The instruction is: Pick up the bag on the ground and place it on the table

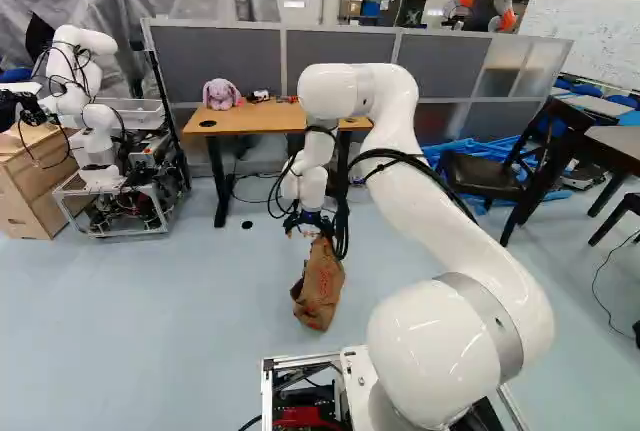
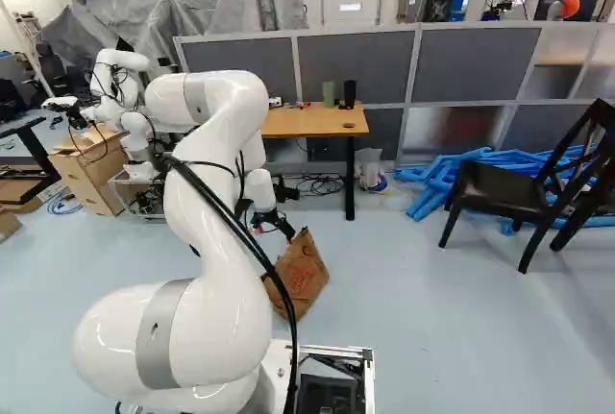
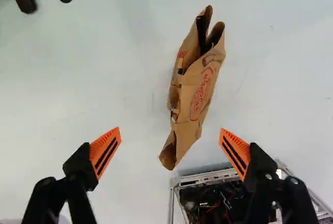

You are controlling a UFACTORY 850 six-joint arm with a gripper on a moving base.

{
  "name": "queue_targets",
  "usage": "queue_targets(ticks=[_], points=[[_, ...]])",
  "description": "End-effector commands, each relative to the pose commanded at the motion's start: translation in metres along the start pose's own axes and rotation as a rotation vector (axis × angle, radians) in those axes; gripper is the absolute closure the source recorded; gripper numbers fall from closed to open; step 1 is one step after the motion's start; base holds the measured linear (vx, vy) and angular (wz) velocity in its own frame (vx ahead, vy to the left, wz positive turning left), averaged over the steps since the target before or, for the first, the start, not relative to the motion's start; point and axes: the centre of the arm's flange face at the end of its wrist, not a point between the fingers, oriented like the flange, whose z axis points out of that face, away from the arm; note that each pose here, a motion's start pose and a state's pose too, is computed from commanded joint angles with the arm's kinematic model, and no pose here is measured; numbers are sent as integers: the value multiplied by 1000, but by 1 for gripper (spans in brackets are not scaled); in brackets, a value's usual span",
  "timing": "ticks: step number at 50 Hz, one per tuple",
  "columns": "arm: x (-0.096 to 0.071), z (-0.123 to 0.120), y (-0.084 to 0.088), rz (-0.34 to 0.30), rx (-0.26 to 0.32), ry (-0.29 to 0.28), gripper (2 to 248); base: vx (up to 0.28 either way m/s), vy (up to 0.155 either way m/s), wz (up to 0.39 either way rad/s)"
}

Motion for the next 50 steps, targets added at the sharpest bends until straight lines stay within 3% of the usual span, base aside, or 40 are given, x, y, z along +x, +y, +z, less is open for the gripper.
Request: queue_targets(ticks=[17,50], points=[[0,26,0,162,-10,-14,3,0,0,0],[0,74,1,178,-26,-36,3,0,0,0]])
